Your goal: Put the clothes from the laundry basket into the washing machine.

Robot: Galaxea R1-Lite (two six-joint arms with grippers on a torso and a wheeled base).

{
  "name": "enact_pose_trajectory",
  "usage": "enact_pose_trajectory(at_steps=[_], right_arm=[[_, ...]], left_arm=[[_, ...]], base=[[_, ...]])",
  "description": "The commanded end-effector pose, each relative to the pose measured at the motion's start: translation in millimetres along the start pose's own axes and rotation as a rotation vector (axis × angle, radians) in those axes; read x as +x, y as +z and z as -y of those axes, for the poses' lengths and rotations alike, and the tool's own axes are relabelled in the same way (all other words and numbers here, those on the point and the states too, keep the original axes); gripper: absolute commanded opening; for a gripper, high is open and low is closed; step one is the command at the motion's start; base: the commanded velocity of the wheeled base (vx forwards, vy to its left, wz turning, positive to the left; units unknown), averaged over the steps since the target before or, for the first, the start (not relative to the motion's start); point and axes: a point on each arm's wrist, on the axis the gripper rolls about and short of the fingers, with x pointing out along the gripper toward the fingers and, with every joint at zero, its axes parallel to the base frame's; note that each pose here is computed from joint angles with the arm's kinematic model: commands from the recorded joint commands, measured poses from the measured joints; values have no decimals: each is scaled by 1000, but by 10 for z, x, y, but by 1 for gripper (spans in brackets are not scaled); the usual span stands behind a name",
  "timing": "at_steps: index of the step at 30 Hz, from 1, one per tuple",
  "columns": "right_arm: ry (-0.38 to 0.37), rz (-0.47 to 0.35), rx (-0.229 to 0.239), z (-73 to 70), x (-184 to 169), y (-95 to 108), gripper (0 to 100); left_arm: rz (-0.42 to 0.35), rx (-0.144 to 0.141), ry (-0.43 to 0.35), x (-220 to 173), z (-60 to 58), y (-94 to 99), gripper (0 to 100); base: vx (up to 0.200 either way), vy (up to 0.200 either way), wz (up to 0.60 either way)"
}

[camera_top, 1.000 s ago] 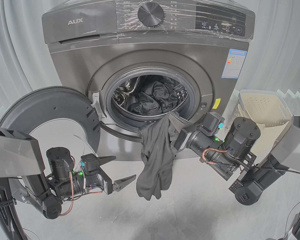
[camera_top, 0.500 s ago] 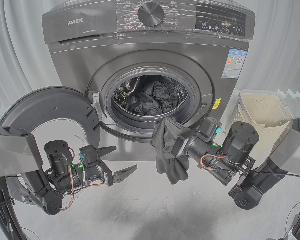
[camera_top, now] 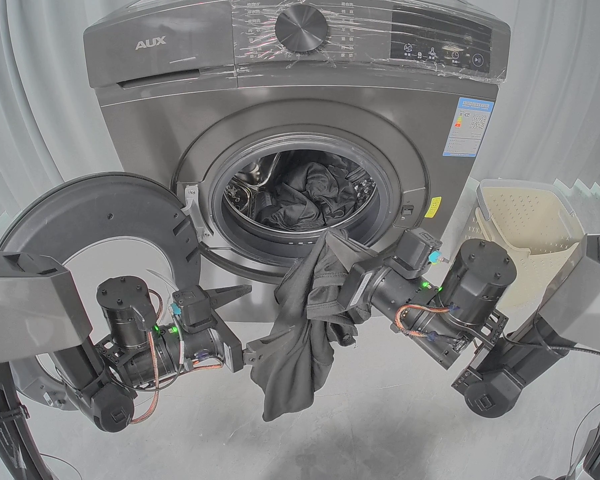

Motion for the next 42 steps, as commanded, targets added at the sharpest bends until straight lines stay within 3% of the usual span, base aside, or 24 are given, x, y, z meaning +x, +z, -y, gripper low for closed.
enact_pose_trajectory(at_steps=[1, 7, 10, 20, 26, 32, 39, 42], right_arm=[[-40, 28, 4, -28, 106, 68, 0], [-111, 23, 30, -64, 223, 121, 0], [-125, 16, 47, -172, 283, 147, 0], [-193, 40, 112, -249, 499, 320, 0], [-187, 54, 118, -267, 532, 349, 0], [-181, 73, 123, -280, 560, 386, 0], [-175, 75, 126, -302, 634, 311, 0], [-178, 86, 129, -323, 664, 305, 0]], left_arm=[[2, 1, -21, 36, 68, 4, 100], [-2, -3, -14, 48, 62, -14, 100], [12, -6, 24, 82, 41, 16, 100], [57, -61, 153, 327, 83, 56, 100], [17, -71, 108, 385, 246, -51, 100], [-38, -81, 84, 453, 310, -238, 100], [-44, -96, 54, 554, 408, -295, 100], [-53, -99, 60, 620, 398, -373, 100]], base=[[0, 0, 0], [0, 0, 0], [0, 0, 0], [0, 0, 0], [0, 0, 0], [0, 0, 0], [0, 0, 0], [0, 0, 0]])
